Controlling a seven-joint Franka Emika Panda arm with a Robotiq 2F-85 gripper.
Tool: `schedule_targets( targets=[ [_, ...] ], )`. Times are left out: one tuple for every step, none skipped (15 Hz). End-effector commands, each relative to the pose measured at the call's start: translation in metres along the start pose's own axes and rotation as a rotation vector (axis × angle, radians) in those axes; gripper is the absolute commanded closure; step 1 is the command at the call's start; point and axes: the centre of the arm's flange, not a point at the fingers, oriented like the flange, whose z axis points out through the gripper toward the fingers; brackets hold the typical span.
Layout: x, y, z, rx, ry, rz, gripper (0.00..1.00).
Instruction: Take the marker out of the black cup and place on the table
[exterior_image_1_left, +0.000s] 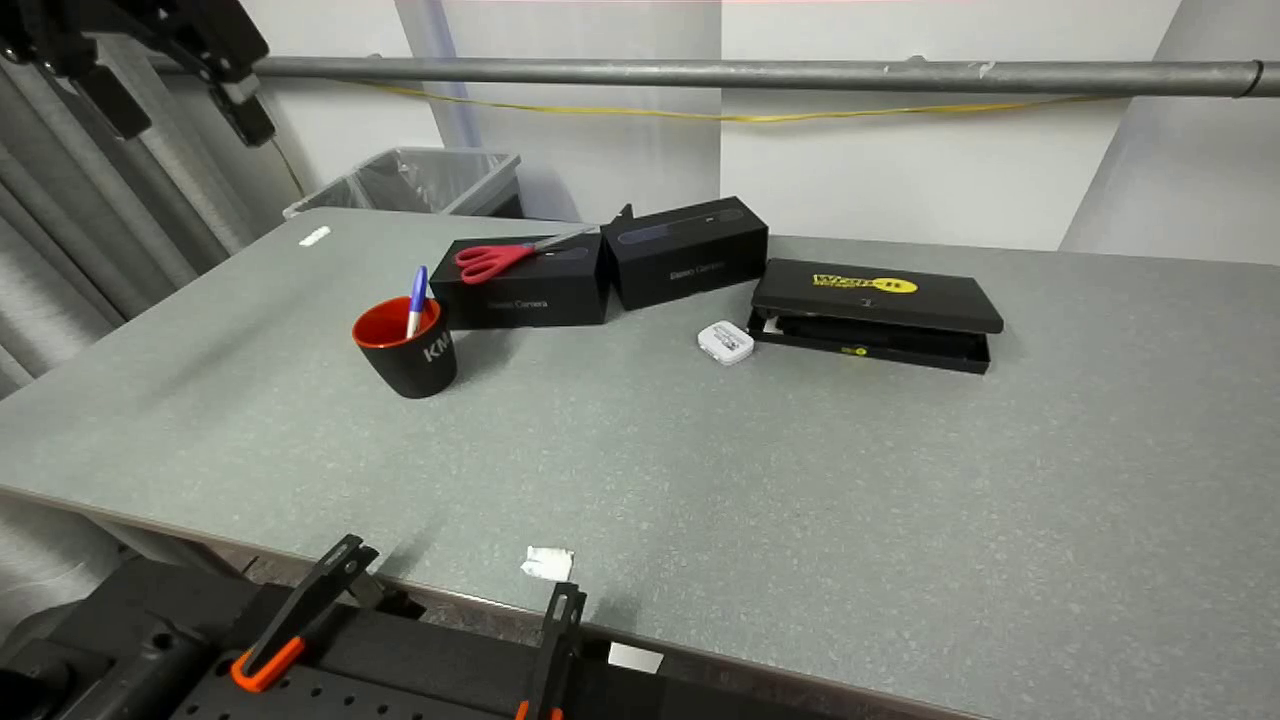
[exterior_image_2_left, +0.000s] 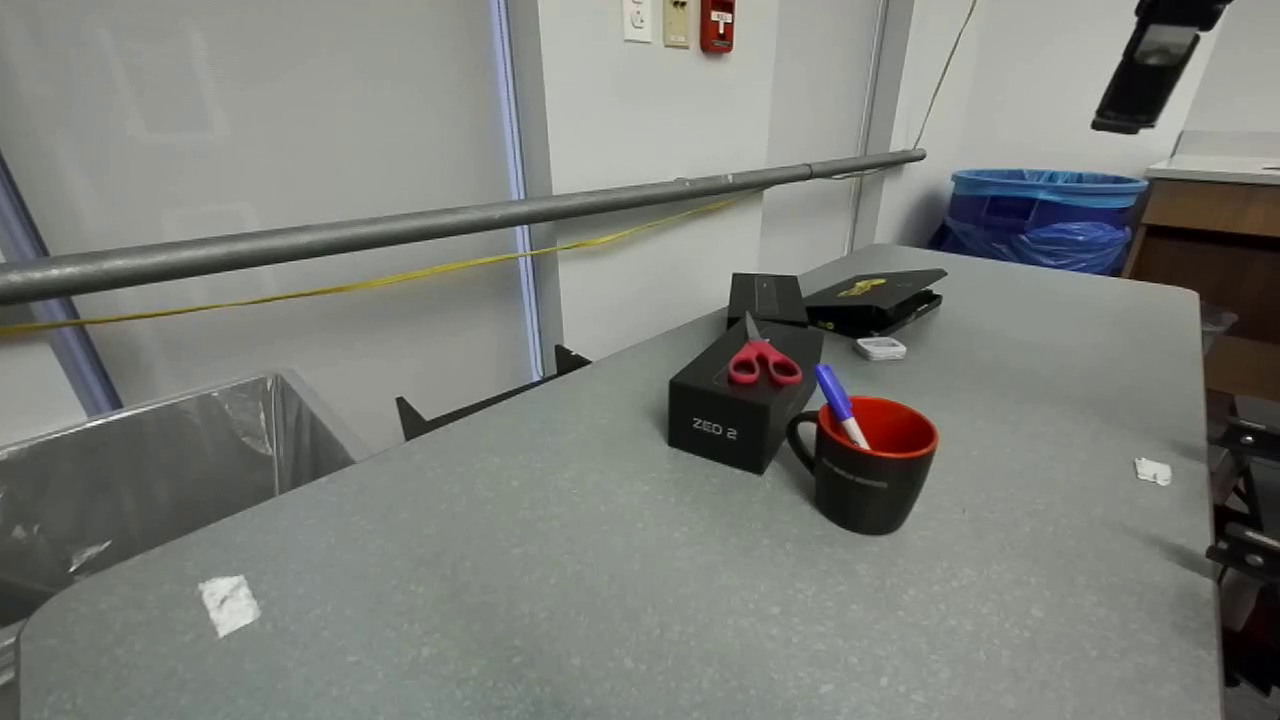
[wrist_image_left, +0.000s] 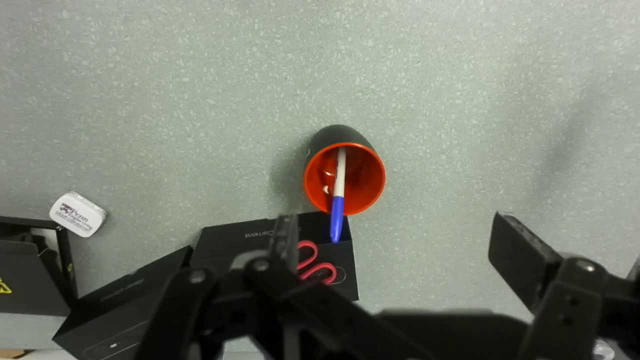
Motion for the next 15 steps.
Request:
schedule_targets(
  targets=[
    [0.008, 0.0, 0.012, -0.032, 0.017, 0.02, 0.0],
    [0.014, 0.0, 0.022, -0.044, 0.021, 0.023, 0.0],
    [0.022, 0.001, 0.035, -0.051, 0.036, 0.04, 0.0],
    [0.028, 0.001, 0.045, -0.051, 0.038, 0.042, 0.0],
    [0.035, 0.001, 0.059, -0.07, 0.055, 0.05, 0.0],
    [0.041, 0.001, 0.071, -0.071, 0.063, 0.053, 0.0],
    [0.048, 0.001, 0.085, -0.08, 0.075, 0.06, 0.0],
    [0.053, 0.002, 0.099, -0.08, 0.084, 0.062, 0.0],
    [0.056, 0.001, 0.11, -0.082, 0.094, 0.067, 0.0],
    [0.06, 0.002, 0.123, -0.088, 0.099, 0.08, 0.0],
    [0.063, 0.003, 0.133, -0.09, 0.099, 0.087, 0.0],
    [0.066, 0.005, 0.142, -0.099, 0.099, 0.108, 0.0],
    [0.069, 0.007, 0.149, -0.097, 0.093, 0.126, 0.0],
    [0.071, 0.009, 0.151, -0.094, 0.066, 0.135, 0.0],
    [0.071, 0.01, 0.15, -0.084, 0.056, 0.143, 0.0]
  ],
)
